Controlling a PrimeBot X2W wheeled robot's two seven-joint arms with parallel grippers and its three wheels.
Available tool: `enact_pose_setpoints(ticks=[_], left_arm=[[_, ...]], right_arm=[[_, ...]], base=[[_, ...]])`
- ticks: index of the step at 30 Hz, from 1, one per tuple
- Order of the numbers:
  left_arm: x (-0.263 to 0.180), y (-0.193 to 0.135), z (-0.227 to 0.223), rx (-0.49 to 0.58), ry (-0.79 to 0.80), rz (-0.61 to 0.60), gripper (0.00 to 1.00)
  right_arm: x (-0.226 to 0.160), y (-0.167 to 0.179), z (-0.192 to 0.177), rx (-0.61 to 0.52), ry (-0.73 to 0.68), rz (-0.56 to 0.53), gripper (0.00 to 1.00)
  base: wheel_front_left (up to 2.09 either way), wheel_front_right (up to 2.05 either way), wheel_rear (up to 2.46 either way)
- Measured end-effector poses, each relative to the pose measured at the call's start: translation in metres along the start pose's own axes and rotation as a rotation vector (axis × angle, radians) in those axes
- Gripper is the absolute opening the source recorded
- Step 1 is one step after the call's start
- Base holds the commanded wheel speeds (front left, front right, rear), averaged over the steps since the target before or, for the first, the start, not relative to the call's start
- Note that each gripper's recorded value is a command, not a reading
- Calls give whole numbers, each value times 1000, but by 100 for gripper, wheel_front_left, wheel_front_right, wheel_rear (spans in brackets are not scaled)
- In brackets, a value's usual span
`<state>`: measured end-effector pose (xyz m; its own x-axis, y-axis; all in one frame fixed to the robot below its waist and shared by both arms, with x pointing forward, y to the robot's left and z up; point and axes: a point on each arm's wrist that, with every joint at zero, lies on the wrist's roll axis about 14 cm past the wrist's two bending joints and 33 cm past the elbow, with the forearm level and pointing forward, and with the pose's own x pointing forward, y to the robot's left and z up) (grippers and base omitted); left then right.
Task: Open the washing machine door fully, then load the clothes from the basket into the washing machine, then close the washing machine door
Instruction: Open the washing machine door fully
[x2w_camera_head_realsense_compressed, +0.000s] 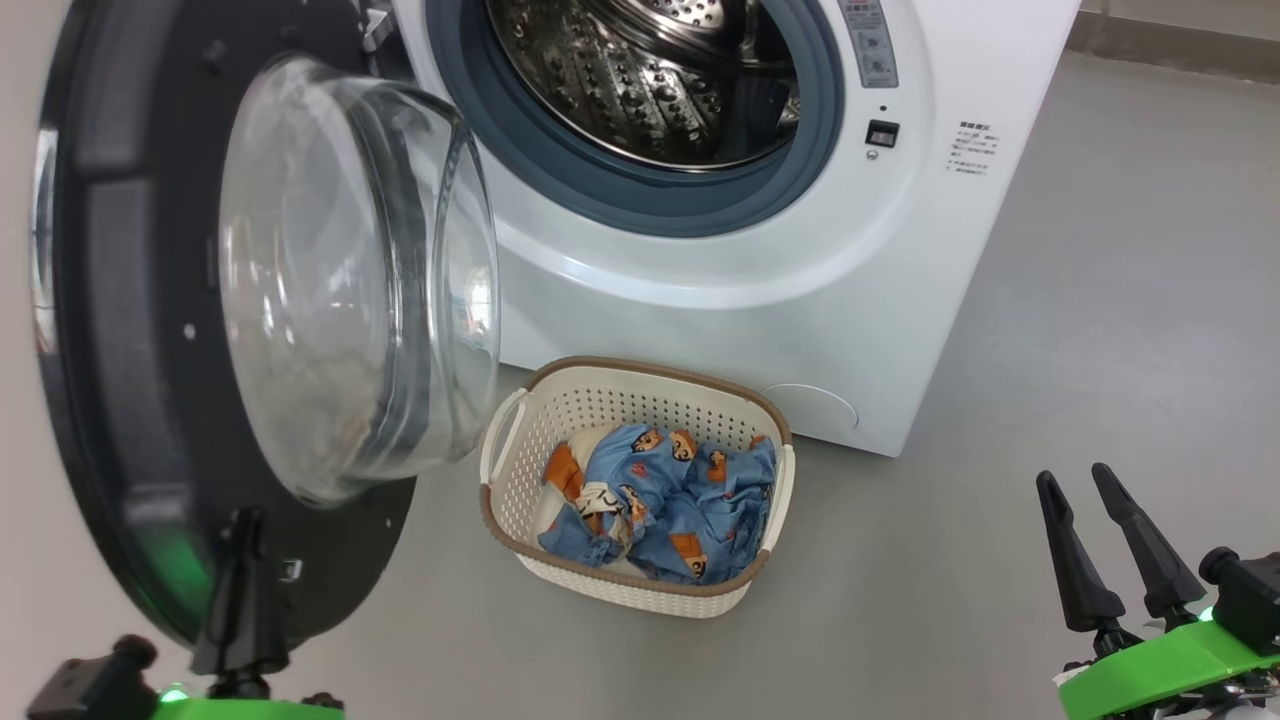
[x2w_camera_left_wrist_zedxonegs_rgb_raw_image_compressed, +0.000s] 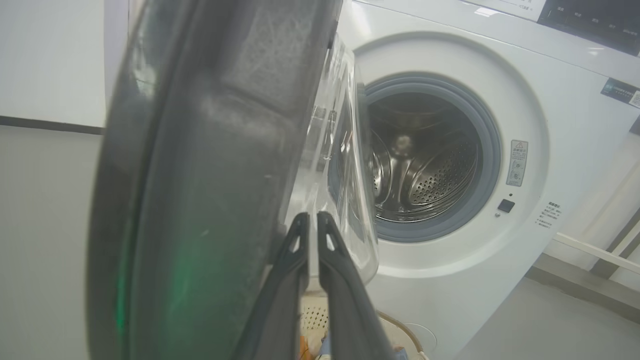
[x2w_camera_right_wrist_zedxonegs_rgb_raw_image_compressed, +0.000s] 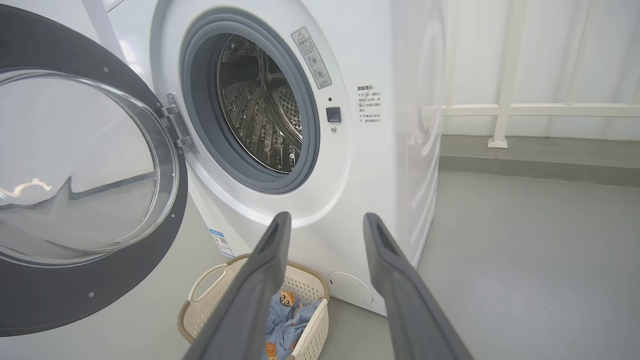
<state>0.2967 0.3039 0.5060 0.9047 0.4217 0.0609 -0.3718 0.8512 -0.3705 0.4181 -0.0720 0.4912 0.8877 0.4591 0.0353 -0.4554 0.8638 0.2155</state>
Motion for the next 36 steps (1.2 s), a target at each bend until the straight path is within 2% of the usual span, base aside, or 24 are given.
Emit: enact_pose_setpoints(ticks=[14,36], left_arm=[[25,51,22,89,-41,131,0],[64,134,48,238,-64,411,0]], right_arm=[[8,-5,-17,8,41,10,75],[53,-18,-46,8,82,66,73]], base=[[0,0,0],[0,0,0]])
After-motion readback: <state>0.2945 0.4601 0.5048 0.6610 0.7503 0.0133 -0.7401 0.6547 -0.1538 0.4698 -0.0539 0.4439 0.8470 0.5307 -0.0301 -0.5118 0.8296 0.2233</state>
